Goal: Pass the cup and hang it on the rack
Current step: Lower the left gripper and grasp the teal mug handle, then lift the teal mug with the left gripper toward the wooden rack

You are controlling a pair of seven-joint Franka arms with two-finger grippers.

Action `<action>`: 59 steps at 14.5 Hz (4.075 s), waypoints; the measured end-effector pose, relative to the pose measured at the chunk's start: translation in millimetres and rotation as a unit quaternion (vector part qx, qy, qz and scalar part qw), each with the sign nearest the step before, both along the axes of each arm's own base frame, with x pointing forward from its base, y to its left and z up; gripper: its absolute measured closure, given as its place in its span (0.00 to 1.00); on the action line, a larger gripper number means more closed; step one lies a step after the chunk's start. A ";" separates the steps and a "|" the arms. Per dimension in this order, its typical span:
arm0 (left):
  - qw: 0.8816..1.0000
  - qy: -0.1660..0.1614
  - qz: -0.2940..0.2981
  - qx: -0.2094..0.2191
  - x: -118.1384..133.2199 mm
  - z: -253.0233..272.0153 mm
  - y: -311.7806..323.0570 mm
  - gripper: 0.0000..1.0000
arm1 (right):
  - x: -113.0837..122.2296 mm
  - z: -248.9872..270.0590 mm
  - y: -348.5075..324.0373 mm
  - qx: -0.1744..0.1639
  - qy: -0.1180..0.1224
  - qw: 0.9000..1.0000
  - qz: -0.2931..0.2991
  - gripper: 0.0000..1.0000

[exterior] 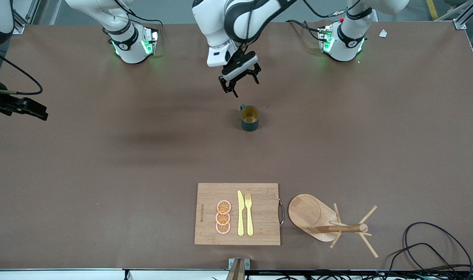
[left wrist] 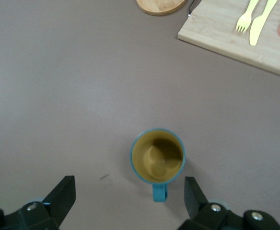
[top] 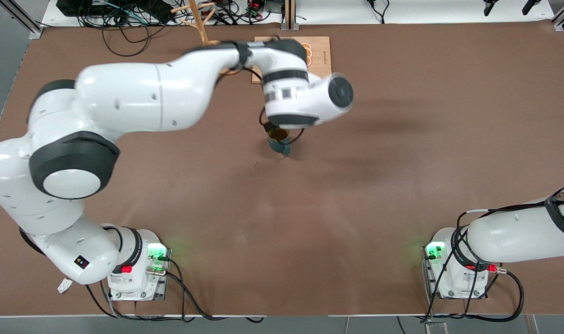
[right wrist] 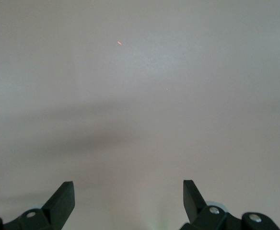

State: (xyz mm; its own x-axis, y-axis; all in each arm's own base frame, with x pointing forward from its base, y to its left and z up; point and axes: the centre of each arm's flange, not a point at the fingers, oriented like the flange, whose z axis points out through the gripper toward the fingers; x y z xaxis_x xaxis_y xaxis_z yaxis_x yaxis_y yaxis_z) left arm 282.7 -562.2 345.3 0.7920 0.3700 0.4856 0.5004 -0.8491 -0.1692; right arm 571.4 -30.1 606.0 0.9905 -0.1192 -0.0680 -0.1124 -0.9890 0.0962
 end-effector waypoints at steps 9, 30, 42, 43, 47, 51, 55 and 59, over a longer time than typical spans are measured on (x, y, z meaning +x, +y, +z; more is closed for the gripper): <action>0.986 -0.161 -0.031 0.022 -91.1 -120.5 -5.6 0.03 | -4.0 7.7 1.2 0.007 -0.005 1.000 0.016 0.00; 0.973 -0.222 -0.047 0.027 -50.9 -194.1 -14.5 0.76 | -14.0 26.5 -17.0 0.008 0.003 1.000 -0.003 0.00; 0.978 -0.093 0.133 -0.128 110.6 50.1 -34.2 0.79 | -12.3 28.5 -25.3 0.007 -0.008 1.000 -0.011 0.00; 0.973 -0.074 0.154 -0.156 130.0 73.8 -21.8 0.79 | -12.2 28.9 -25.0 0.007 -0.009 1.000 -0.011 0.00; 0.937 -0.006 0.219 -0.273 213.1 136.2 43.2 0.79 | -11.8 29.4 -20.2 0.014 -0.010 1.000 -0.007 0.00; 0.877 0.048 0.285 -0.384 293.5 165.0 125.9 0.79 | -11.6 26.4 -14.2 0.045 -0.008 0.999 -0.007 0.00; 0.812 0.084 0.328 -0.476 354.0 177.2 209.4 0.79 | -11.1 25.7 -12.8 0.046 -0.008 0.999 -0.005 0.00; 0.763 0.127 0.324 -0.545 391.9 169.7 279.3 0.79 | -10.9 25.7 -11.1 0.046 -0.008 0.999 -0.004 0.00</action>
State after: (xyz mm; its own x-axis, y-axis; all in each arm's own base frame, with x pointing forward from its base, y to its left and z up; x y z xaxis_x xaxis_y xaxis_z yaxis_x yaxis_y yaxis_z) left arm 674.6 -283.0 515.0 0.2884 0.7978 -0.5295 0.9436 -0.1431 0.2985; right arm 560.5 -41.2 631.7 0.9906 -0.1207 -0.0638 -0.1208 -0.9927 0.0028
